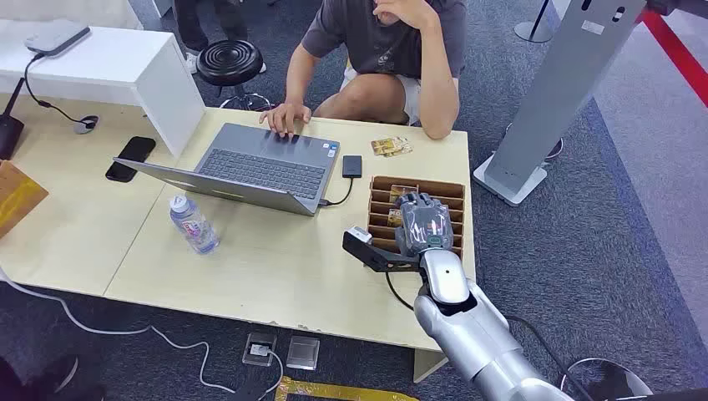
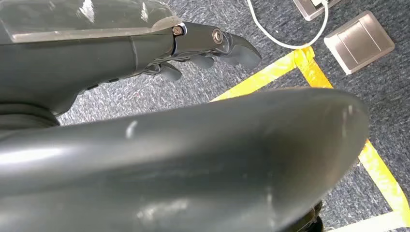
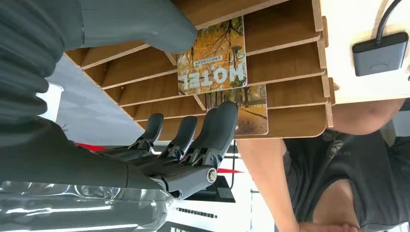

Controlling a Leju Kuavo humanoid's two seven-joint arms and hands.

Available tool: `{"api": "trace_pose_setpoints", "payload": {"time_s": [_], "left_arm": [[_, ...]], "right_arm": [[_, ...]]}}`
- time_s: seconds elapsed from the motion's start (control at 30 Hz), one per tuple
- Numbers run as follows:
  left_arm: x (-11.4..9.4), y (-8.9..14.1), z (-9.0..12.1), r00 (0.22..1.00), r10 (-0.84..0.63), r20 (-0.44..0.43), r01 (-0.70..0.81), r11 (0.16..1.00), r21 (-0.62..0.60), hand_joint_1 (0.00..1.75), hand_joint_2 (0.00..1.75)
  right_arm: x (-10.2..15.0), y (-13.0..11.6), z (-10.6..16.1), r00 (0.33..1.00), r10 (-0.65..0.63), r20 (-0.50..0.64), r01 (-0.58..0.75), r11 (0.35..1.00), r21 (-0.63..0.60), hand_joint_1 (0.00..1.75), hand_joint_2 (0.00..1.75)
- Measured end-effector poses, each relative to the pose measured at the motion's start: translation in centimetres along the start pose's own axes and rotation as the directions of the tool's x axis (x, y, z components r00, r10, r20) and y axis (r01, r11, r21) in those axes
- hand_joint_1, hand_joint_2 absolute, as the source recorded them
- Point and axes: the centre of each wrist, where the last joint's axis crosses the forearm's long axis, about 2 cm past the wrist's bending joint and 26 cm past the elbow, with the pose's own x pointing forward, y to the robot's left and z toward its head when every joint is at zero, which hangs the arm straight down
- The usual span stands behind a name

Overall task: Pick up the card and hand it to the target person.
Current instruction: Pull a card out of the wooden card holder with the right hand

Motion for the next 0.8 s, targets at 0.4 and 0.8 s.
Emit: {"api": "trace_pose_setpoints", "payload": {"time_s": [0.4,0.8], "left_arm": [[0.05,0.02,-0.02,1.000,-0.006,-0.005,0.006,1.000,-0.001,0.00,0.00],[0.05,-0.01,-0.01,1.000,-0.006,-0.005,0.006,1.000,-0.001,0.00,0.00]], "right_arm": [[-0.34,0.47,-0.16,1.000,0.021,-0.022,-0.021,1.000,0.005,0.65,1.75],[-0.72,0.56,-0.38,0.998,0.030,-0.047,-0.029,1.000,0.008,0.72,1.75]]}}
